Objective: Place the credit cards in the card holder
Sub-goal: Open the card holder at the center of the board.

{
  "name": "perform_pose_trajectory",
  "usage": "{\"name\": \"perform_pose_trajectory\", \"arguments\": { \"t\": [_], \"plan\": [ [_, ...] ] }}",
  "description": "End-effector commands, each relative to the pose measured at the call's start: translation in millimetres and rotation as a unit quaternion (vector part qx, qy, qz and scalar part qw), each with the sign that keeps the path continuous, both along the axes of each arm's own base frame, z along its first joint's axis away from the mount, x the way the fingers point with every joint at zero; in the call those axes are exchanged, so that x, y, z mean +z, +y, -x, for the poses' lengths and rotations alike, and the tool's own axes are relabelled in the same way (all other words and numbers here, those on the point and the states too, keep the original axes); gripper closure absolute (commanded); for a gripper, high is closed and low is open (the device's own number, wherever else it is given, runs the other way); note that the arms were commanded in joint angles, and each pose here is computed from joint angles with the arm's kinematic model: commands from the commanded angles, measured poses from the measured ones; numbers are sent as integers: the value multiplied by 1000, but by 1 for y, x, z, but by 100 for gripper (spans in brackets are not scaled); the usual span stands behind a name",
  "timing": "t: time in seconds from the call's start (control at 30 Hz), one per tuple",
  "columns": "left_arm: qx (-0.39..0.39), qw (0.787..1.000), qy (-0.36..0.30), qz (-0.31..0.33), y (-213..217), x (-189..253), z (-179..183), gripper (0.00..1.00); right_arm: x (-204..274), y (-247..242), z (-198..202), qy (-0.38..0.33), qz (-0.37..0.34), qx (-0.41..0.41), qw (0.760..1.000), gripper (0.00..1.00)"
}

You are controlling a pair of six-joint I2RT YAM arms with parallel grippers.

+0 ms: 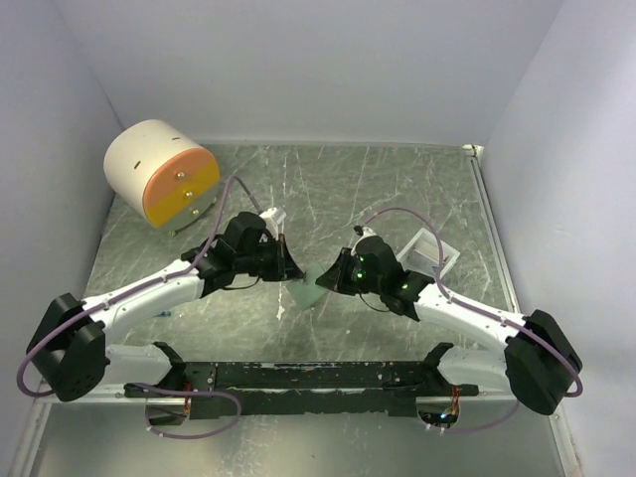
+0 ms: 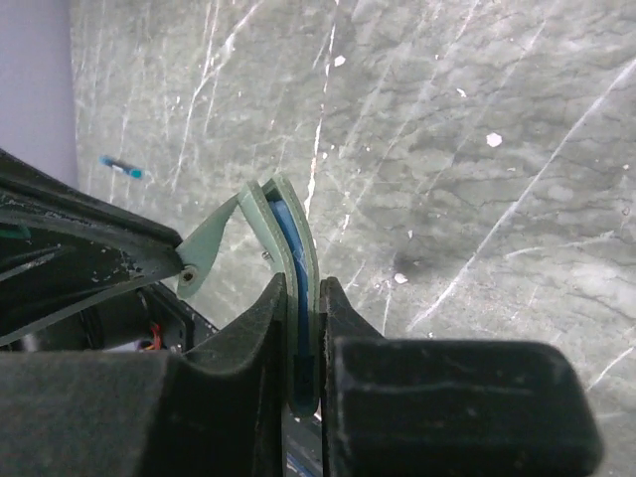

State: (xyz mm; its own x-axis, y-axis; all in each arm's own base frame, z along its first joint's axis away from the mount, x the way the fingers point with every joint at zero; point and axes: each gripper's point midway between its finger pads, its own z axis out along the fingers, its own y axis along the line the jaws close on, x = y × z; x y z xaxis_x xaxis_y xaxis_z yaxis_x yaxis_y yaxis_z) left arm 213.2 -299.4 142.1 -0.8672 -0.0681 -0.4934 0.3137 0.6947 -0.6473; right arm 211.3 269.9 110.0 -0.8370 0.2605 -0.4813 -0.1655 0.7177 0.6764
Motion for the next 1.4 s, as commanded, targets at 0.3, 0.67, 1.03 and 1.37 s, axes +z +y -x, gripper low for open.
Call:
{"name": "perform_pose_trajectory", "arguments": {
  "t": [0.3,0.67,1.03,1.37],
  "plan": [
    [-26,999,23,-17,32,-14,18,93,-40,-32,-6,-44,164,59,984,85],
    [-23,996,39,80,22,-7,31,93,-26,-59,-23,-16,231,-36,972,37],
    [-23,995,42,92,21,-7,34,93,6,-6,-4,-96,106,77,987,39],
    [4,999,44,31,40,-27,34,93,-8,-2,-11,-126,154,131,971,48]
  ]
}}
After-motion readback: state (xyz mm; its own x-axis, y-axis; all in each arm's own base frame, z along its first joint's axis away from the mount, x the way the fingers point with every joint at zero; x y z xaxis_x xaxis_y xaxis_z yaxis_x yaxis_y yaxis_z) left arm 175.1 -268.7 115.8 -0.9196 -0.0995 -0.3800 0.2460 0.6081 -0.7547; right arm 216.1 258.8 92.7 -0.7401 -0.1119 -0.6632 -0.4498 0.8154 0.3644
